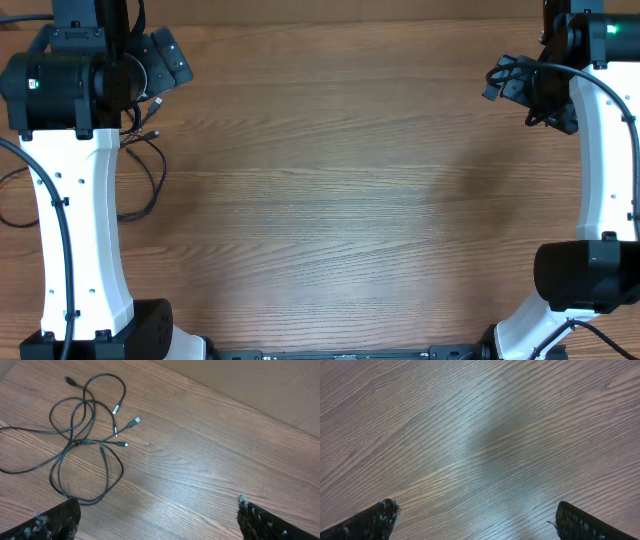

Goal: Untangle cables

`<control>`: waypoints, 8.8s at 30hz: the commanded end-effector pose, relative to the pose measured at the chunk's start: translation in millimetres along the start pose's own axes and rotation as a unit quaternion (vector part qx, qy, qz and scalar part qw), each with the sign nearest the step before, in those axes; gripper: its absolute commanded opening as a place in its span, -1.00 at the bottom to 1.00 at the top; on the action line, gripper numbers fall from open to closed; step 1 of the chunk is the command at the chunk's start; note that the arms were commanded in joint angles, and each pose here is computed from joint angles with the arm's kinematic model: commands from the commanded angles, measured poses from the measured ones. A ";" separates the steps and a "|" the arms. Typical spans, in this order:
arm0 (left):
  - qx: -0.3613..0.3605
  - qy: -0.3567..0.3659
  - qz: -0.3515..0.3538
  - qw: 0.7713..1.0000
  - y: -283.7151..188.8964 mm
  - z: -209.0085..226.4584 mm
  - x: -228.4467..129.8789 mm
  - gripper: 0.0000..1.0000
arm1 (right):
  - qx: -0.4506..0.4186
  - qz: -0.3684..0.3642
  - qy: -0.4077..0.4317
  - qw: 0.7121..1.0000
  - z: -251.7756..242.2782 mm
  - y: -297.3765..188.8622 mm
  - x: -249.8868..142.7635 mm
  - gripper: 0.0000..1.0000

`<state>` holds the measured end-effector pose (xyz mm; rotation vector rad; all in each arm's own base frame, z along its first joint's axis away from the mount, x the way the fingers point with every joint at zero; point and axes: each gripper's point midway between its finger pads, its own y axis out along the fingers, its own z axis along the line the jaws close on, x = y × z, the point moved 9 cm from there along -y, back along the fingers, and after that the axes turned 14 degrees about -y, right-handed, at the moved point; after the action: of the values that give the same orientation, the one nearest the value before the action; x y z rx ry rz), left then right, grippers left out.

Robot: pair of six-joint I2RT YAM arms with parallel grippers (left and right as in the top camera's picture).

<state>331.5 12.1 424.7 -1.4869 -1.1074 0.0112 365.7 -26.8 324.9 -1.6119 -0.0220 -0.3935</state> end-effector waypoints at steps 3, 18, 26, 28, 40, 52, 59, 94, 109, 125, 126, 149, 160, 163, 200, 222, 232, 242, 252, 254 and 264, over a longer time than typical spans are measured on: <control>-0.006 -0.004 0.008 1.000 1.5 -0.5 -1.0 1.00 | -0.004 -0.005 0.004 1.000 -0.6 -1.4 0.8 0.99; -0.009 0.001 0.008 1.000 -30.1 13.1 -10.4 0.99 | -0.004 -0.005 0.004 1.000 -0.6 -1.4 0.8 1.00; -0.071 -0.009 -0.055 0.996 -60.2 16.3 -8.9 1.00 | -0.004 -0.005 0.004 1.000 -0.6 -1.4 0.8 1.00; -0.082 -0.008 -0.062 0.995 -53.6 17.1 -12.7 1.00 | -0.004 -0.005 0.004 1.000 -0.6 -1.4 0.8 1.00; -0.247 -0.025 -0.095 0.964 29.6 22.5 -72.5 0.99 | -0.004 -0.005 0.004 1.000 -0.6 -1.4 0.8 1.00; -0.336 -0.068 -0.193 0.919 75.5 77.3 -151.3 0.99 | -0.004 -0.005 0.004 1.000 -0.6 -1.4 0.8 1.00; -0.355 -0.081 -0.251 0.897 82.5 116.0 -193.7 1.00 | -0.004 -0.005 0.004 1.000 -0.6 -1.4 0.8 1.00; -0.291 -0.065 -0.282 0.912 94.5 169.7 -247.2 1.00 | -0.004 -0.005 0.004 1.000 -0.6 -1.4 0.8 1.00; -0.291 -0.065 -0.282 0.912 94.6 169.7 -247.2 1.00 | -0.004 -0.005 0.004 1.000 -0.6 -1.4 0.8 1.00; -0.291 -0.065 -0.282 0.912 94.6 169.7 -247.2 1.00 | -0.004 -0.005 0.004 1.000 -0.6 -1.4 0.8 1.00; -0.291 -0.065 -0.282 0.912 94.6 169.7 -247.2 1.00 | -0.004 -0.005 0.004 1.000 -0.6 -1.4 0.8 1.00; -0.291 -0.065 -0.282 0.912 94.6 169.7 -247.2 0.99 | 0.073 -0.217 -0.053 0.972 14.2 -157.7 -89.4 1.00; -0.291 -0.065 -0.282 0.912 94.6 169.7 -247.2 1.00 | 0.094 -0.317 -0.045 0.943 -14.0 -214.8 -148.6 1.00; -0.291 -0.065 -0.282 0.912 94.6 169.7 -247.2 1.00 | 0.076 -0.352 -0.050 0.932 -25.9 -229.1 -167.6 1.00; -0.291 -0.065 -0.282 0.912 94.6 169.7 -247.2 1.00 | 0.183 -0.770 0.018 0.611 -28.1 -33.3 -243.5 1.00; -0.291 -0.065 -0.282 0.912 94.6 169.7 -247.2 1.00 | 0.163 -0.580 0.012 0.798 -14.6 92.6 -243.3 1.00; -0.291 -0.065 -0.282 0.912 94.6 169.7 -247.2 0.99 | 0.163 -0.579 0.012 0.798 -14.6 92.7 -243.3 1.00; -0.291 -0.065 -0.282 0.912 94.6 169.7 -247.2 1.00 | 0.163 -0.579 0.012 0.799 -14.6 92.9 -243.3 1.00; -0.291 -0.065 -0.282 0.912 94.6 169.7 -247.2 0.99 | 0.163 -0.579 0.012 0.799 -14.6 92.9 -243.3 1.00; -0.291 -0.065 -0.282 0.912 94.6 169.7 -247.2 1.00 | 0.163 -0.579 0.012 0.799 -14.6 92.9 -243.3 1.00; -0.291 -0.065 -0.282 0.912 94.6 169.7 -247.2 1.00 | 0.163 -0.579 0.012 0.799 -14.6 92.9 -243.3 1.00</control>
<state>156.6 5.4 163.6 -1.6559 -1.7254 -0.6608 156.6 5.5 174.3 -1.0729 -1.0544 -1.2667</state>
